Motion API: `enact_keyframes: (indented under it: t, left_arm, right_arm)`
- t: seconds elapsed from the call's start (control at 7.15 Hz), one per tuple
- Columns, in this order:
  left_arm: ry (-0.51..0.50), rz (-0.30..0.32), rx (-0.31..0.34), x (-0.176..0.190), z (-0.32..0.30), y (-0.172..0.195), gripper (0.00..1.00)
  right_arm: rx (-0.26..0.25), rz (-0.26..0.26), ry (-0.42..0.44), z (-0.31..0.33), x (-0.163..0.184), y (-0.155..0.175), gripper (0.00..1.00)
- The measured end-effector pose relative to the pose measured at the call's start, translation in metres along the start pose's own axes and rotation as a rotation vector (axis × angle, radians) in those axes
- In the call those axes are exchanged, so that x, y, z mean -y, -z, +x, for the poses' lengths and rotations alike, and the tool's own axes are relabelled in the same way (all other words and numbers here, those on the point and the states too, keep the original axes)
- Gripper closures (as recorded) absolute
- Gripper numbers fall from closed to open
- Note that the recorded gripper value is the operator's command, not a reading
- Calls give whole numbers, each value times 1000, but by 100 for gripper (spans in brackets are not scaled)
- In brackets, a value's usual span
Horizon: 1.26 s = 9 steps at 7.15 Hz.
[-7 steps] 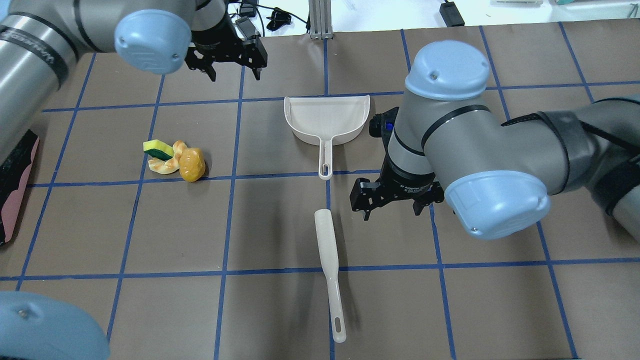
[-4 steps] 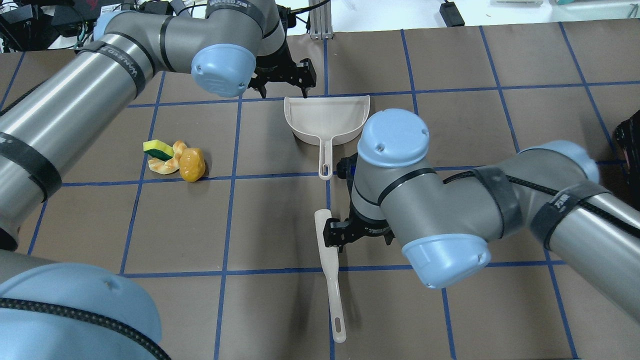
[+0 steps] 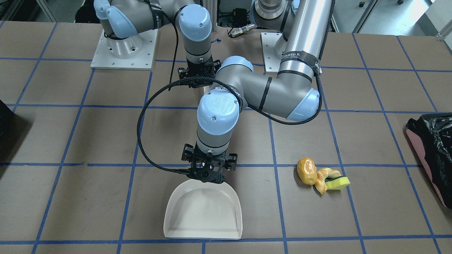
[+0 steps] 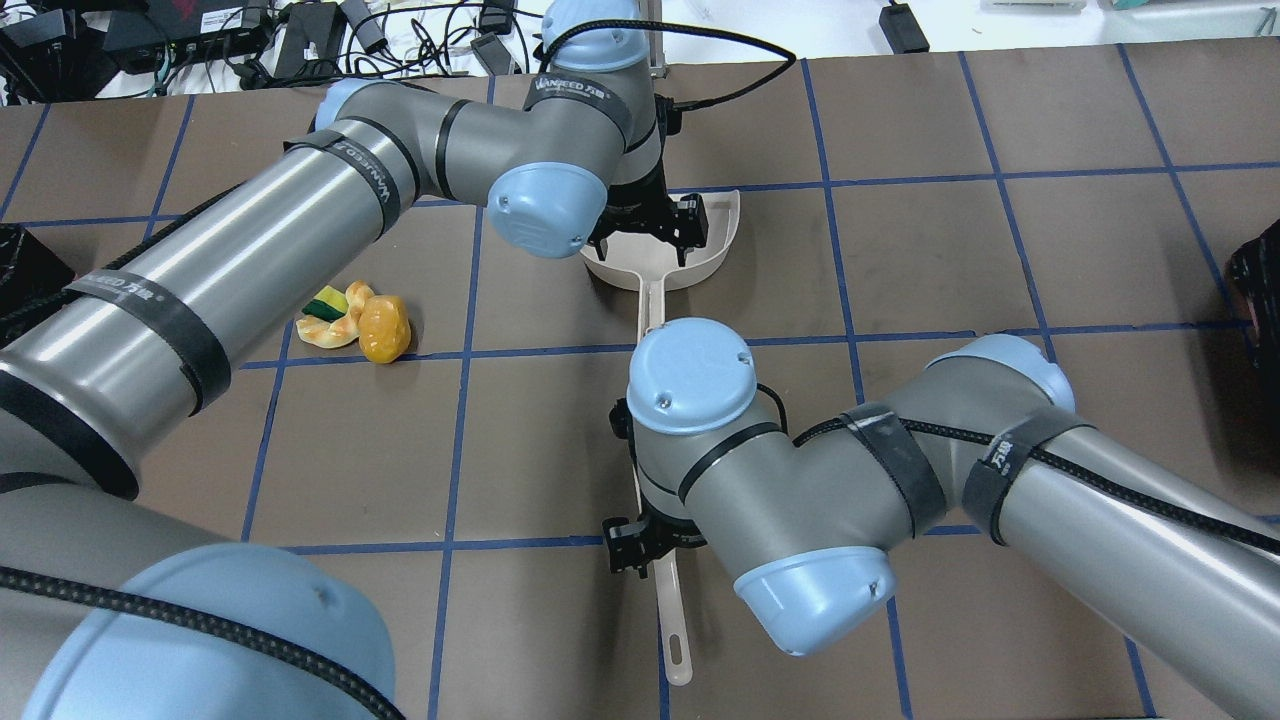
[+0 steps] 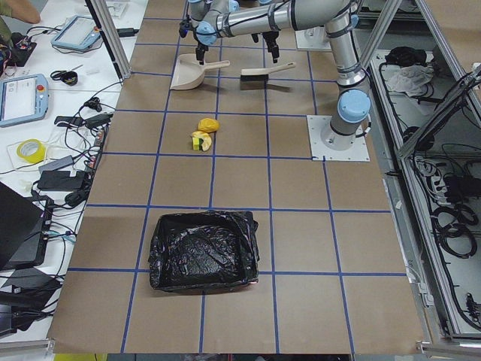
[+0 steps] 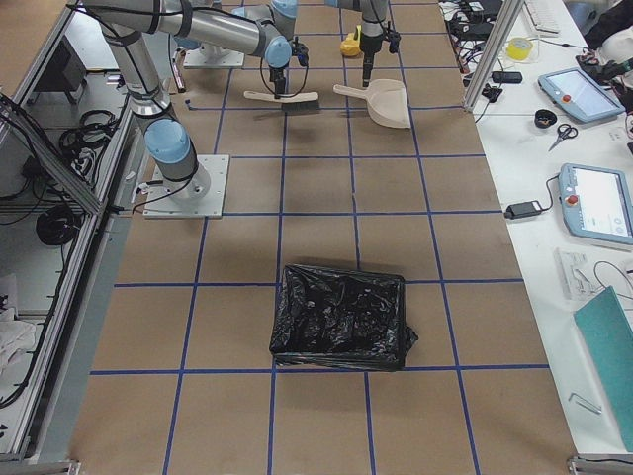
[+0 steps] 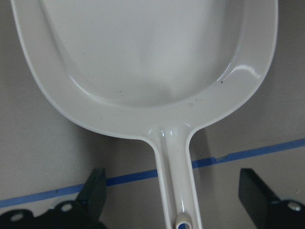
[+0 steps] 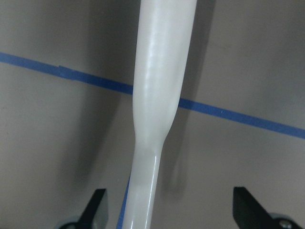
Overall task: Sweep and dump trash in nearest bin
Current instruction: 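Close the left gripper on the dustpan handle while the right gripper grasps the brush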
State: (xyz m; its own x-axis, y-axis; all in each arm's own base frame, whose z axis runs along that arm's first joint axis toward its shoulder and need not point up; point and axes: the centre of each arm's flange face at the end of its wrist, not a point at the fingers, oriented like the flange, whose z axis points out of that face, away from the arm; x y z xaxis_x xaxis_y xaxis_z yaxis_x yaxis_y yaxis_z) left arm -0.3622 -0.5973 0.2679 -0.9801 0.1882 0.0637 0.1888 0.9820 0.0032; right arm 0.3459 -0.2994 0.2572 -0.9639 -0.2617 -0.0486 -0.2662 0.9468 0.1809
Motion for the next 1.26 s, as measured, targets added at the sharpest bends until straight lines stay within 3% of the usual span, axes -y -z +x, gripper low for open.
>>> enact_keyframes:
  t: [0.28, 0.42, 0.84, 0.98, 1.12, 1.26]
  left_arm:
    - [-24, -52, 7, -14, 4, -19, 6]
    - [-31, -66, 9, -17, 5, -23, 20]
    - [-41, -108, 15, -25, 11, -29, 25]
    - [-41, -117, 17, -26, 11, -30, 33]
    - [-40, -125, 18, -28, 11, -32, 40]
    - [-38, -132, 19, -29, 10, -34, 55]
  right_arm:
    - [2, 0, 12, -6, -16, -25, 9]
    - [5, 9, 11, -10, -22, -33, 12]
    - [-3, 18, -7, -24, -28, -48, 45]
    - [-9, 22, -10, -24, -29, -48, 57]
    - [-13, 28, -13, -24, -29, -46, 59]
    - [-14, 33, -18, -24, -29, -45, 76]
